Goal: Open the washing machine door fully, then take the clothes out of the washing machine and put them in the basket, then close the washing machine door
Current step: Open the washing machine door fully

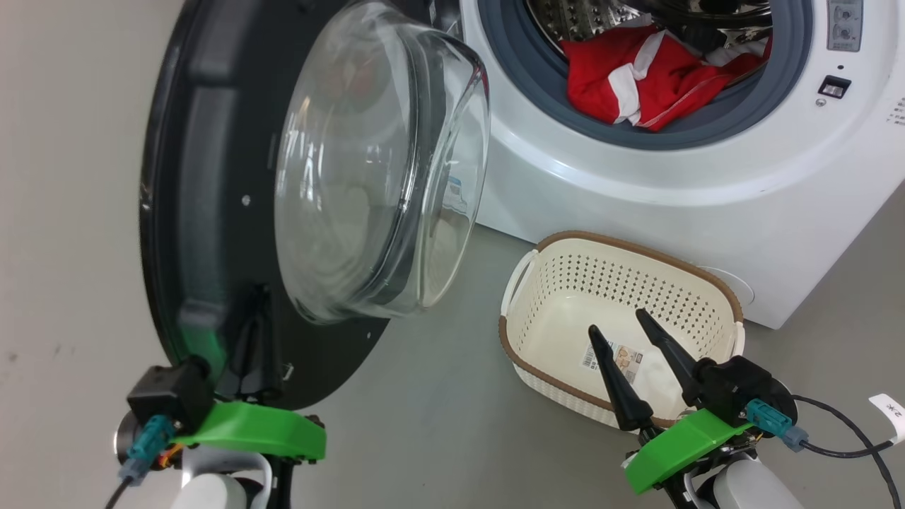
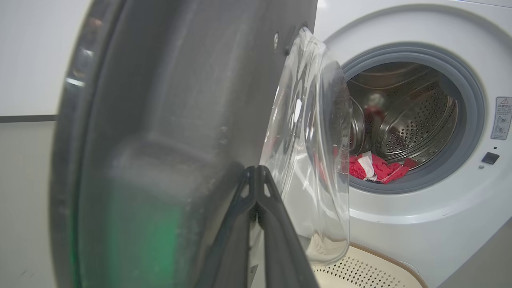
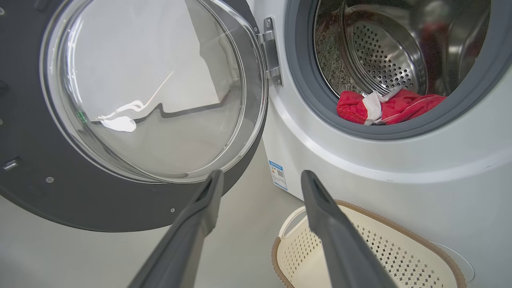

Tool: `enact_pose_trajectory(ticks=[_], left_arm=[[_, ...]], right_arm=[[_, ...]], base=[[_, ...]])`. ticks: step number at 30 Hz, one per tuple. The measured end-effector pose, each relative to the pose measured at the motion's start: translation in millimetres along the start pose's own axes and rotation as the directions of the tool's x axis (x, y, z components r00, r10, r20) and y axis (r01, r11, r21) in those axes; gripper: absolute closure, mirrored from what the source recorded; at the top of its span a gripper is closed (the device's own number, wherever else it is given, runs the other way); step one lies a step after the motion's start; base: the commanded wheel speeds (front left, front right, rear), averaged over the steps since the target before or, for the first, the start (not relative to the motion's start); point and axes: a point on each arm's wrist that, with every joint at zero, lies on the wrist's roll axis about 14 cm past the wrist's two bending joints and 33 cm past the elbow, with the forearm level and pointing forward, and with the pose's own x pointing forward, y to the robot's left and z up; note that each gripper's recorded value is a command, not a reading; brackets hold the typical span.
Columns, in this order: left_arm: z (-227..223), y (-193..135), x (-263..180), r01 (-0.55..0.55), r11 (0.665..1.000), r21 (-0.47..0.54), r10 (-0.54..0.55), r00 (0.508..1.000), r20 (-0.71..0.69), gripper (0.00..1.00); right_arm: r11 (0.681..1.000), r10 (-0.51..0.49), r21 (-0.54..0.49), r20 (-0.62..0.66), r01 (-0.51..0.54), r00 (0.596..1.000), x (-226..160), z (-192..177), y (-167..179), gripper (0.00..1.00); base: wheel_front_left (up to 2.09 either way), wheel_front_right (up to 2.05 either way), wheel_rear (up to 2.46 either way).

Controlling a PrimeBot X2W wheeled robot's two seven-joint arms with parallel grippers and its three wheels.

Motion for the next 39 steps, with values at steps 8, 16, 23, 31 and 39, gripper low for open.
enact_pose_trajectory(ticks=[8, 16, 23, 31, 39], left_arm=[[-1, 30, 5, -0.103, 0.994, 0.029, 0.103, 0.995, 0.005, 1.00], [4, 55, 17, -0.198, 0.980, 0.016, 0.197, 0.980, 0.021, 1.00], [10, 65, 27, -0.243, 0.970, 0.001, 0.243, 0.969, 0.046, 1.00], [19, 84, 40, -0.291, 0.957, 0.012, 0.289, 0.955, 0.073, 1.00], [20, 112, 43, -0.355, 0.934, 0.042, 0.351, 0.933, 0.078, 1.00]], right_arm=[[1.000, -0.003, -0.010, -0.018, 0.003, 1.000, 0, -8, -4, 0.00], [1.000, -0.013, -0.024, -0.042, 0.012, 0.999, -1, -17, -15, 0.00], [0.999, -0.016, -0.037, -0.051, 0.014, 0.999, 3, -20, -26, 0.00], [0.999, -0.013, -0.038, -0.065, 0.011, 0.998, 1, -25, -28, 0.00], [0.998, -0.020, -0.065, -0.077, 0.015, 0.997, -3, -29, -34, 0.00]], base=[[0.00, 0.00, 0.00], [0.00, 0.00, 0.00], [0.00, 0.00, 0.00], [0.00, 0.00, 0.00], [0.00, 0.00, 0.00]])
